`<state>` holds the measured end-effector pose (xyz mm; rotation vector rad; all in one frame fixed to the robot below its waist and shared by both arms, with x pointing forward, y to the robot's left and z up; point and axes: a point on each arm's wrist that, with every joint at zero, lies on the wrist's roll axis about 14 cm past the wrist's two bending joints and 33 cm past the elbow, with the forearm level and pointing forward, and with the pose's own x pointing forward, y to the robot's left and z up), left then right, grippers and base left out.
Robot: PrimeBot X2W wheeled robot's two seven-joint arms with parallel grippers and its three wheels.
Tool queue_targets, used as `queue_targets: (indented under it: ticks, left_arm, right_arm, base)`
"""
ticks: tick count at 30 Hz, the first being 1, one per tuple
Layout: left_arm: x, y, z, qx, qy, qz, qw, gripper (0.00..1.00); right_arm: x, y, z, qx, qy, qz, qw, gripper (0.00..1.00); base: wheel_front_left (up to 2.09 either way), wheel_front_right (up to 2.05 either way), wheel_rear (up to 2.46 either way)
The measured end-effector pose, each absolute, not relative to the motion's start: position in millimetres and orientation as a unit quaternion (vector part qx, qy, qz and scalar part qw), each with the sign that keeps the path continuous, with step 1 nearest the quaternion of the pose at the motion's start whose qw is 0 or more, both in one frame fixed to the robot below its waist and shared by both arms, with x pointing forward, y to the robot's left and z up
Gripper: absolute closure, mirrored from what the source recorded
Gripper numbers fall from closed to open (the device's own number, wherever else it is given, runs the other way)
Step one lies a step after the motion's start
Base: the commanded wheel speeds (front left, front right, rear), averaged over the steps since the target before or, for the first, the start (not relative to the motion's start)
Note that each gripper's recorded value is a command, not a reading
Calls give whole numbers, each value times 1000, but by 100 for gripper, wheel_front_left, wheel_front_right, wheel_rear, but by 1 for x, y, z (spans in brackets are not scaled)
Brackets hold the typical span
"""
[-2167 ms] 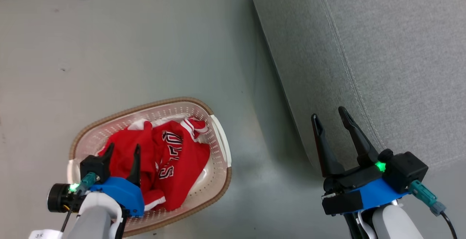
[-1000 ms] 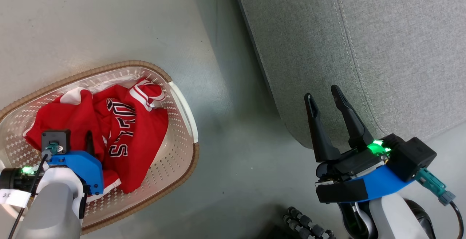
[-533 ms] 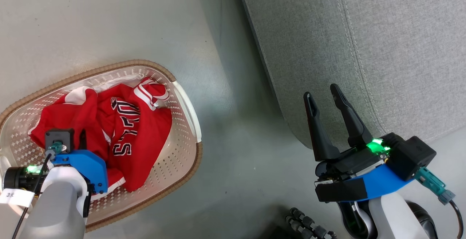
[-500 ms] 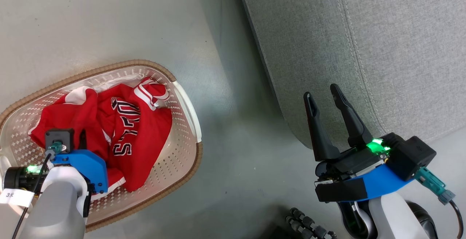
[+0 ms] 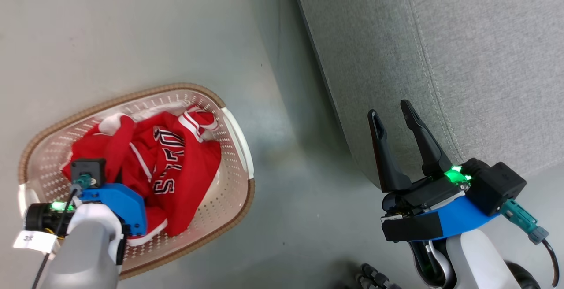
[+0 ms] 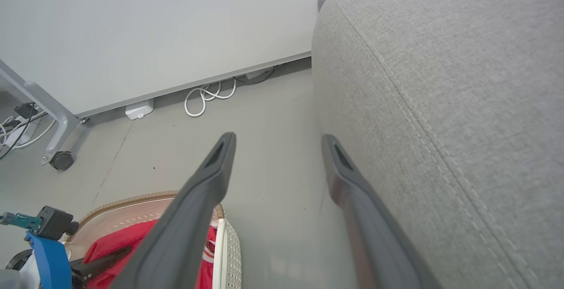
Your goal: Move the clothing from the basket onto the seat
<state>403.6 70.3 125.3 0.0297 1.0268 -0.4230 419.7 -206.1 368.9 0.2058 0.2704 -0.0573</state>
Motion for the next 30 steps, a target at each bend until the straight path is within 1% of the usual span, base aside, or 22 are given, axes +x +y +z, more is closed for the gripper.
queue_targets:
  ticks: [12, 20, 30]
  left_arm:
    - [403, 61, 181, -10, 444, -200, 873, 100]
    - [391, 65, 224, -17, 413, -196, 889, 100]
    - [384, 67, 282, -31, 342, -192, 919, 100]
  right_arm:
    - [419, -200, 408, 93, 86, -11, 992, 0]
    - [408, -187, 433, 92, 58, 9, 994, 0]
    - [392, -161, 460, 95, 27, 46, 994, 0]
  base:
    - [0, 0, 0]
    - [0, 0, 0]
    - [0, 0, 0]
